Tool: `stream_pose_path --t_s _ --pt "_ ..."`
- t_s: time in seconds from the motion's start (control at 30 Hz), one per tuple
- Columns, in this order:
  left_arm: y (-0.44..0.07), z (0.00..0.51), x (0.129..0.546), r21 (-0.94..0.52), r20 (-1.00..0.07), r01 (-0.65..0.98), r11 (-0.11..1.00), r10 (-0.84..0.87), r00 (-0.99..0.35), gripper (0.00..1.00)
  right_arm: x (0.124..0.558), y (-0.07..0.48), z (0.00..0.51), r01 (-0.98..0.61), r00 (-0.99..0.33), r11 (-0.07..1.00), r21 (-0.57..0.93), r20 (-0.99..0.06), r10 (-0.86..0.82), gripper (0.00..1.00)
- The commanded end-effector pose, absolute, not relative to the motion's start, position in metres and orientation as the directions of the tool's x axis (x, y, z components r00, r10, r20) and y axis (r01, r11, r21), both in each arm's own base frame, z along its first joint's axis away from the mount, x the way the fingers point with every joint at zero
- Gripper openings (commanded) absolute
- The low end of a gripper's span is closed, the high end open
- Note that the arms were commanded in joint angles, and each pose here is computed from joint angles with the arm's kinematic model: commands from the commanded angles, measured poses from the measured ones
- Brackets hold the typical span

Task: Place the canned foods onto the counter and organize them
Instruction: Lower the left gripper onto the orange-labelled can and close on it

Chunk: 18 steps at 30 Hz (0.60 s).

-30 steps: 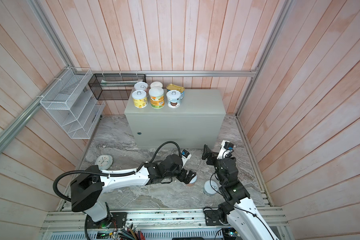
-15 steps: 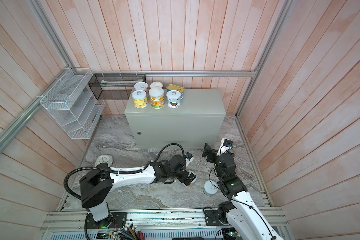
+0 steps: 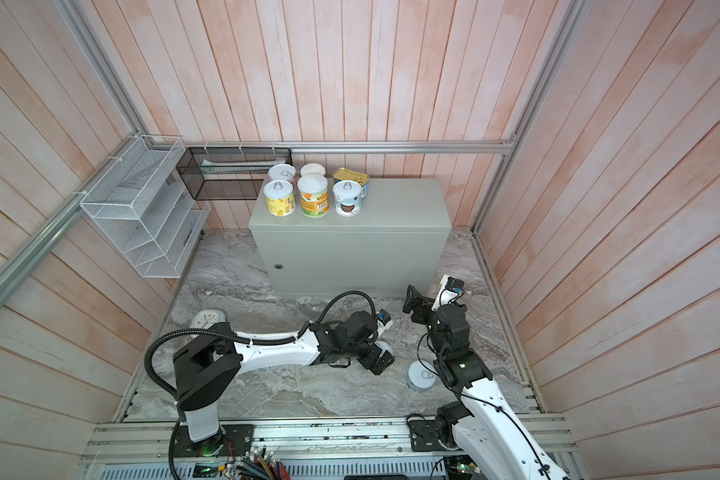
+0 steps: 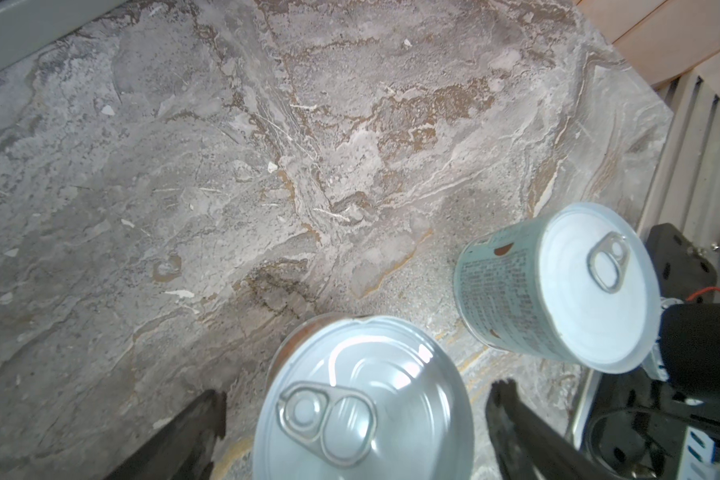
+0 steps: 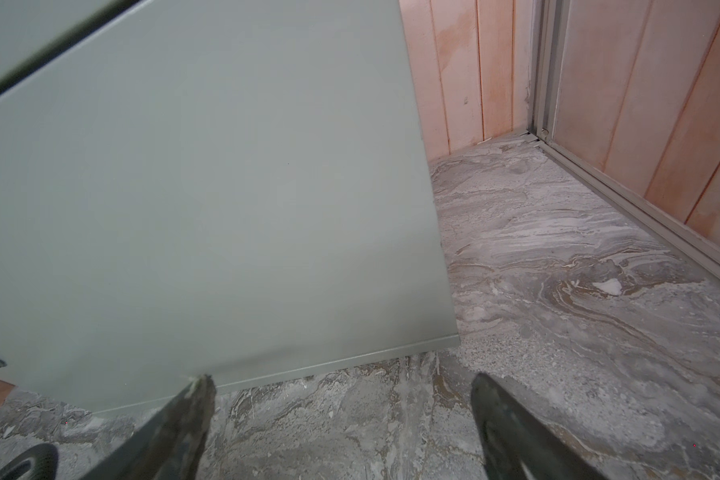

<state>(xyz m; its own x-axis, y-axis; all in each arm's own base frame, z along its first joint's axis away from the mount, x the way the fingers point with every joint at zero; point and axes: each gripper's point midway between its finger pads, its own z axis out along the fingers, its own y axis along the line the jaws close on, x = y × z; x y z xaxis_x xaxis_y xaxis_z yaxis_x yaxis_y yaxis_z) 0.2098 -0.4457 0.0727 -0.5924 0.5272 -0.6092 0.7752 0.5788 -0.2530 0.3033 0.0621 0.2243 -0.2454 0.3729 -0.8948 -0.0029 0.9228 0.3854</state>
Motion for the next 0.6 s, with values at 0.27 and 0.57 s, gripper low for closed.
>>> stream_pose_path --t_s 0.27,0.57 --pt "-0.441 0.057 0.221 -0.158 -0.586 0.768 0.620 0.567 -0.579 1.00 0.301 0.058 0.234 -0.002 -0.219 0.922 0.388 -0.900 0.378 0.97" --pt "-0.436 0.044 0.227 -0.155 -0.565 0.726 0.670 0.542 -0.622 0.88 0.296 0.057 0.232 -0.003 -0.215 0.920 0.392 -0.899 0.382 0.97"
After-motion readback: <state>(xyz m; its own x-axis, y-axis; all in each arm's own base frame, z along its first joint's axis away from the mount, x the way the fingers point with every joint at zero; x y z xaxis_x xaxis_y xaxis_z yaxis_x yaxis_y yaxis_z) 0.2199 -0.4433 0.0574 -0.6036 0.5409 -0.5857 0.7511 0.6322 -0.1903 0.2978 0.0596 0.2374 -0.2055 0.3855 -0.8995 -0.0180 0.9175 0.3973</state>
